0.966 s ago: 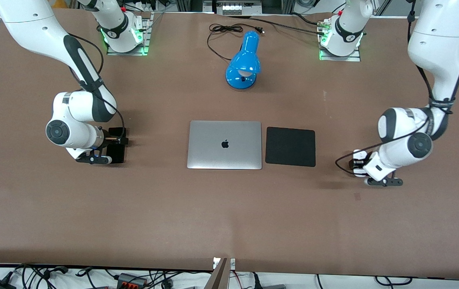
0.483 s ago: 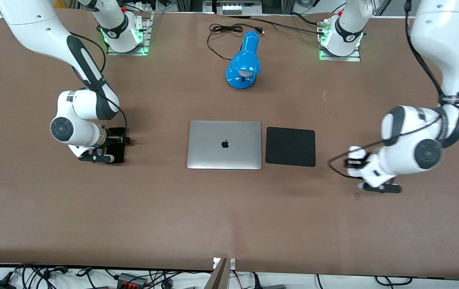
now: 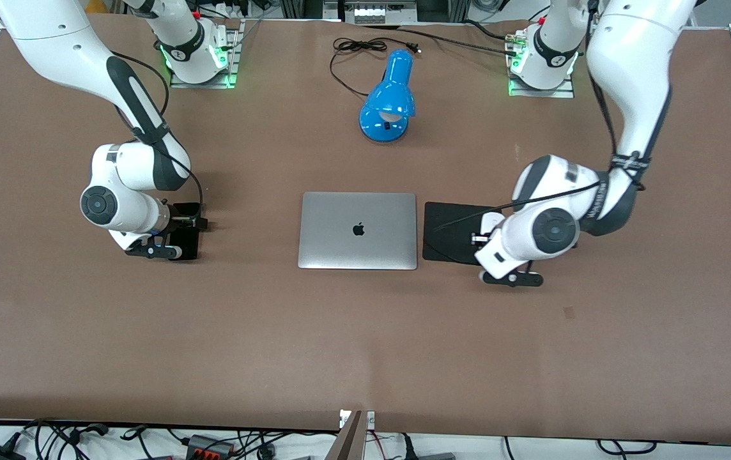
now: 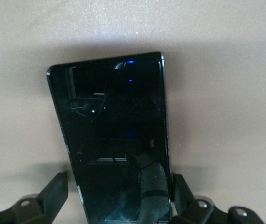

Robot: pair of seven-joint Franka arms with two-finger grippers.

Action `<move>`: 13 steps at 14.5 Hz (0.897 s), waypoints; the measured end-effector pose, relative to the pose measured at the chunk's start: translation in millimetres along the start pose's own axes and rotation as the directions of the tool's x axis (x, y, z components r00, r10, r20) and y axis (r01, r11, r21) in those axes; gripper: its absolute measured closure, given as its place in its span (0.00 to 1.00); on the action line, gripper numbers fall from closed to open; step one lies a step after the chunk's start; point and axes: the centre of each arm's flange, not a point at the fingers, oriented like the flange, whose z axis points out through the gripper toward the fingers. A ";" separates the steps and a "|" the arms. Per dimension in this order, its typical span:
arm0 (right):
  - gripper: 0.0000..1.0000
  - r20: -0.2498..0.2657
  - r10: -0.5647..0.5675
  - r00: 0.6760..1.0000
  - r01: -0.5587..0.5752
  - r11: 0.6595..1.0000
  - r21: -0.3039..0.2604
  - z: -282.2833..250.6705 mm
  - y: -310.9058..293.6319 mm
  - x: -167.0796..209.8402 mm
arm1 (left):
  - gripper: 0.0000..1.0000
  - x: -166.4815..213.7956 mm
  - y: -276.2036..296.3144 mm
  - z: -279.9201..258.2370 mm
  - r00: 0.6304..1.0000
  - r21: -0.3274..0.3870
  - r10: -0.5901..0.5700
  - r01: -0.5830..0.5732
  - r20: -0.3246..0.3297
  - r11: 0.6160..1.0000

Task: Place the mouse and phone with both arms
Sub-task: 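Carry the phone beside the laptop while the left gripper sets mouse on pad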

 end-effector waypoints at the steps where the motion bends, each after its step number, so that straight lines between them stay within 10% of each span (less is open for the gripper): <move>1: 0.12 -0.003 0.000 1.000 0.000 1.000 0.001 -0.8 -0.3 0.3 | 0.37 -2.4 6.4 10.9 1.000 -0.008 -0.010 0.010 -0.023 1.000; 7: 0.20 -0.039 -0.029 0.999 0.030 0.999 0.011 -14.5 -18.4 4.6 | 0.37 -18.7 14.3 60.2 0.993 -0.048 -0.052 0.047 -0.104 0.998; 13: 0.20 -0.106 -0.057 0.993 0.063 0.997 0.055 -42.8 -169.3 -6.7 | 0.37 -30.0 12.4 84.0 0.988 -0.069 -0.062 0.053 -0.140 0.996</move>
